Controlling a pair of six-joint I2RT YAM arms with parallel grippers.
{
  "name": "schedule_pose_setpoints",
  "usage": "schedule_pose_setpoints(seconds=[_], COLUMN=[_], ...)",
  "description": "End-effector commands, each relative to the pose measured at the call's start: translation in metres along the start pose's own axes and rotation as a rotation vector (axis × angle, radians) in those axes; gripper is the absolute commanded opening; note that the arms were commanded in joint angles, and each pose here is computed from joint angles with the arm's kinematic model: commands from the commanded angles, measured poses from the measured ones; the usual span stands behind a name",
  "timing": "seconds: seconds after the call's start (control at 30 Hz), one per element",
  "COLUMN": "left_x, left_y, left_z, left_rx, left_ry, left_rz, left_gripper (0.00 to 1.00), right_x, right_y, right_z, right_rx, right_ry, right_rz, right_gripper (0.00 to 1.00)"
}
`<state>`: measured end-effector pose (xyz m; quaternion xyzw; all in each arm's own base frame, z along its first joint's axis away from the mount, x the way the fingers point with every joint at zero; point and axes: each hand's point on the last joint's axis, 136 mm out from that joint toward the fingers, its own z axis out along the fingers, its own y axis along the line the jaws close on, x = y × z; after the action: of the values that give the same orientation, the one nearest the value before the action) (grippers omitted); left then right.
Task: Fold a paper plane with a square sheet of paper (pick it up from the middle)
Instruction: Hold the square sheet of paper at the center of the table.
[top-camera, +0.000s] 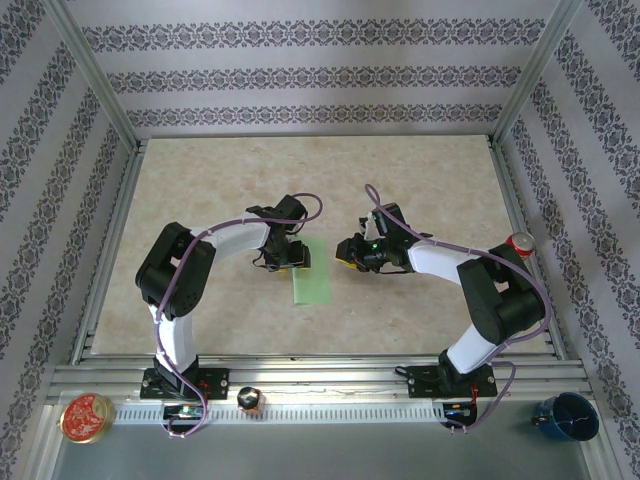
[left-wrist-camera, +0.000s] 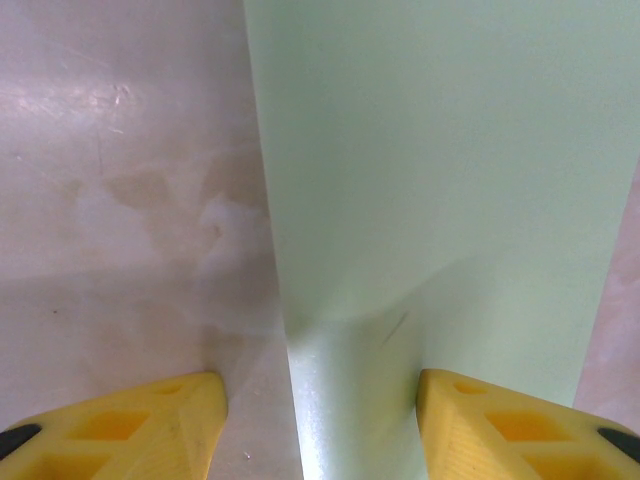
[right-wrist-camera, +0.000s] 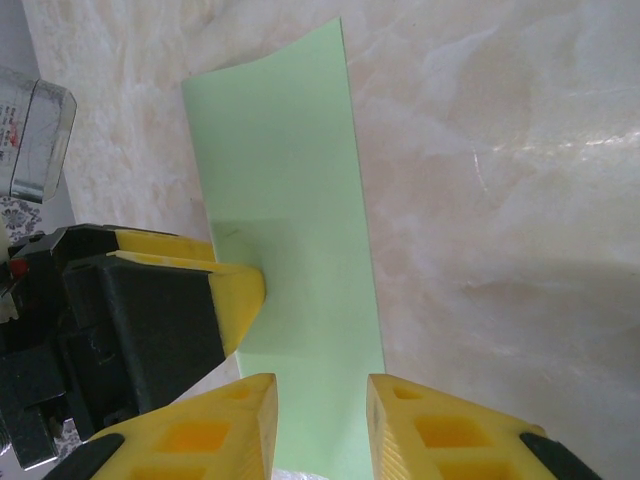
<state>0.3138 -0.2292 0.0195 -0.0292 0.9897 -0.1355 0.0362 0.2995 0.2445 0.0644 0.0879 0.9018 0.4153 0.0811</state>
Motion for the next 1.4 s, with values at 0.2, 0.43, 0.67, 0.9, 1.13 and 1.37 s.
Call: schedule_pose_setpoints(seconds=[0.2,0.43,0.67,0.9,1.13,1.37], left_x=[0.008,0.010,0.011,0.010,0.010,0.011], left_y=[0.017,0.018,0.019,0.020,0.019,0.019], left_z=[0.028,0.029,0.030,0.028,0.028,0.028], left_rx=[-0.068,-0.071,-0.069,-0.073,-0.071,-0.069], left_ry=[0.035,0.042,0.040,0.033,0.029,0.033], left_rz=[-0.001,0.004,0.001,0.000,-0.001,-0.001], left_gripper=[0.56,0.56,0.56,0.56,0.56,0.56], right_x=[0.006,0.009,0.011,0.013,0.019,0.027], right_y=[0.010,0.010,0.014,0.015,0.013,-0.002], right_z=[0.015,0.030,0.048,0.061,0.070,0.079], right_rx=[0.009,0.014,0.018,0.028,0.061,0.135], right_ry=[0.047,0.082,0.117,0.146,0.168,0.201], right_rz=[-0.060,-0.075,-0.090,-0.097,-0.124,-0.136], right_gripper=[0.17,0.04,0.00,0.00,0.00,0.00])
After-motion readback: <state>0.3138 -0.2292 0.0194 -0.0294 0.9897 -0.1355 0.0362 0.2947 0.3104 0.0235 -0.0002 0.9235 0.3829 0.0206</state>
